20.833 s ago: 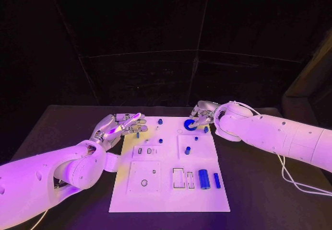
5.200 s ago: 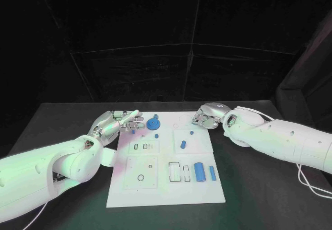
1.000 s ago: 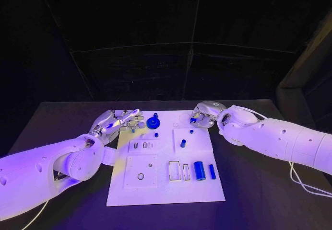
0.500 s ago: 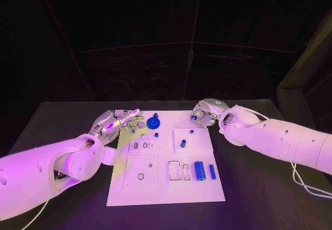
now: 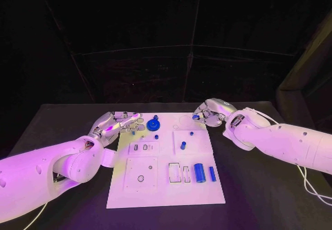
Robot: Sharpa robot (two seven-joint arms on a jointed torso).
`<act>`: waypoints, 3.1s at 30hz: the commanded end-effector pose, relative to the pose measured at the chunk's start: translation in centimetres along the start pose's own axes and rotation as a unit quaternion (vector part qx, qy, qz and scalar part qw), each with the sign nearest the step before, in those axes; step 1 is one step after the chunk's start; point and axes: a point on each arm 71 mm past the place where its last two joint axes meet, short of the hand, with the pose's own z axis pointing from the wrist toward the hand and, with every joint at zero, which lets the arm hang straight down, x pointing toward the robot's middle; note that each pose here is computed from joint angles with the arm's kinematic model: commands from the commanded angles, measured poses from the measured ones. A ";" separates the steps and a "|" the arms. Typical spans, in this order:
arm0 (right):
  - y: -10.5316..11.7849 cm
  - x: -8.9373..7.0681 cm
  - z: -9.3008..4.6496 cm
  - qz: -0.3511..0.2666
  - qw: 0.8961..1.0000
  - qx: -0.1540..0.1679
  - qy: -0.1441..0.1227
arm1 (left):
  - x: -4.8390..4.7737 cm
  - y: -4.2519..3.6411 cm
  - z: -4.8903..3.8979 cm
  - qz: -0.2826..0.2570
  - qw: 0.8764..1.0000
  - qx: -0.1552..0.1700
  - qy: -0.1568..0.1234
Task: Assemble the parts on the task board
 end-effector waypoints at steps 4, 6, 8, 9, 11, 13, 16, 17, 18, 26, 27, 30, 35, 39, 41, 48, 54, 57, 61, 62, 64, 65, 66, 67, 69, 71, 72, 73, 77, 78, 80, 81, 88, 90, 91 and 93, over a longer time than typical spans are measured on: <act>1.2 0.0 -0.6 0.180 0.981 0.006 0.064 | -0.15 -0.45 0.15 0.060 0.998 0.025 0.016; 1.6 0.1 -0.7 0.211 0.974 0.006 0.086 | -0.21 -0.50 0.21 0.079 0.996 0.030 0.022; 1.9 0.2 -0.7 0.234 0.967 0.005 0.104 | -0.22 -0.51 0.27 0.090 0.995 0.031 0.027; 2.1 0.2 -0.8 0.241 0.964 0.004 0.109 | -0.22 -0.51 0.29 0.093 0.995 0.031 0.029; 2.7 0.3 -0.8 0.267 0.956 -0.001 0.126 | -0.21 -0.48 0.40 0.101 0.994 0.029 0.033; 3.0 0.4 -0.7 0.283 0.950 -0.003 0.135 | -0.16 -0.42 0.50 0.104 0.994 0.026 0.036; 3.5 0.6 -0.5 0.296 0.944 -0.007 0.144 | -0.06 -0.29 0.66 0.106 0.993 0.021 0.038; 3.8 0.8 -0.4 0.302 0.942 -0.010 0.148 | 0.01 -0.23 0.75 0.106 0.993 0.018 0.040; 4.0 0.9 -0.3 0.305 0.940 -0.011 0.150 | 0.05 -0.18 0.81 0.107 0.993 0.015 0.041; 6.6 1.7 1.0 0.255 0.955 -0.052 0.140 | -0.30 0.04 1.11 0.088 0.996 0.003 0.026; 7.0 1.7 1.2 0.244 0.959 -0.060 0.135 | -0.34 0.06 1.13 0.085 0.996 0.002 0.024; 8.0 1.9 1.6 0.223 0.964 -0.078 0.123 | -0.35 0.28 1.12 0.081 0.996 -0.003 0.022; 9.2 2.5 2.3 0.208 0.966 -0.094 0.120 | -0.35 0.94 0.86 0.080 0.997 -0.013 0.021; 9.7 2.7 2.6 0.205 0.966 -0.100 0.118 | -0.51 1.03 0.78 0.094 0.995 -0.009 0.020; 9.9 2.7 2.7 0.205 0.967 -0.105 0.113 | -0.55 1.08 0.78 0.099 0.995 -0.010 0.020; 10.8 2.9 2.8 0.197 0.968 -0.128 0.084 | -0.04 2.33 0.83 0.044 0.997 -0.055 0.019; 11.8 3.2 2.5 0.181 0.970 -0.154 0.057 | 1.18 4.21 0.76 -0.038 0.992 -0.115 0.025; 12.1 3.2 2.3 0.173 0.970 -0.164 0.043 | 1.91 4.80 0.82 -0.069 0.988 -0.132 0.032; 12.5 3.2 2.2 0.166 0.971 -0.171 0.033 | 2.80 5.16 1.00 -0.091 0.985 -0.140 0.044; 12.5 3.3 2.2 0.165 0.971 -0.172 0.032 | 2.99 5.20 1.04 -0.094 0.984 -0.141 0.047; 12.5 3.4 2.1 0.164 0.971 -0.173 0.031 | 3.37 5.26 1.11 -0.102 0.983 -0.142 0.054; 12.5 3.4 2.1 0.163 0.971 -0.173 0.032 | 3.53 5.28 1.14 -0.105 0.983 -0.143 0.057; 12.6 3.5 2.1 0.163 0.971 -0.173 0.032 | 3.65 5.30 1.15 -0.107 0.982 -0.143 0.059; 12.6 3.7 2.1 0.163 0.971 -0.172 0.033 | 3.79 5.31 1.17 -0.109 0.982 -0.143 0.061; 12.6 3.9 2.1 0.163 0.971 -0.172 0.035 | 4.01 5.32 1.19 -0.112 0.981 -0.143 0.066; 12.7 4.1 2.1 0.164 0.971 -0.172 0.037 | 4.16 5.32 1.20 -0.115 0.981 -0.143 0.069; 12.7 4.3 2.1 0.164 0.970 -0.172 0.039 | 4.23 5.32 1.21 -0.116 0.980 -0.144 0.070; 12.8 4.4 2.1 0.165 0.970 -0.173 0.039 | 4.29 5.32 1.21 -0.117 0.980 -0.144 0.071; 13.1 4.7 2.1 0.166 0.970 -0.175 0.042 | 4.48 5.32 1.22 -0.120 0.980 -0.144 0.075; 13.1 4.7 2.1 0.166 0.969 -0.176 0.043 | 4.55 5.32 1.23 -0.121 0.979 -0.144 0.076; 13.3 4.9 2.1 0.167 0.969 -0.177 0.044 | 4.69 5.31 1.24 -0.124 0.979 -0.144 0.078; 13.3 4.9 2.1 0.167 0.969 -0.178 0.044 | 4.74 5.30 1.24 -0.126 0.978 -0.143 0.079; 13.5 5.1 2.2 0.168 0.968 -0.179 0.046 | 5.14 5.28 1.30 -0.131 0.977 -0.143 0.085; 13.5 5.1 2.2 0.168 0.968 -0.179 0.046 | 5.21 5.28 1.30 -0.132 0.977 -0.143 0.086; 13.5 5.1 2.2 0.168 0.968 -0.179 0.046 | 5.24 5.28 1.30 -0.133 0.977 -0.143 0.087; 13.6 5.1 2.2 0.168 0.968 -0.179 0.046 | 5.26 5.28 1.30 -0.133 0.977 -0.143 0.088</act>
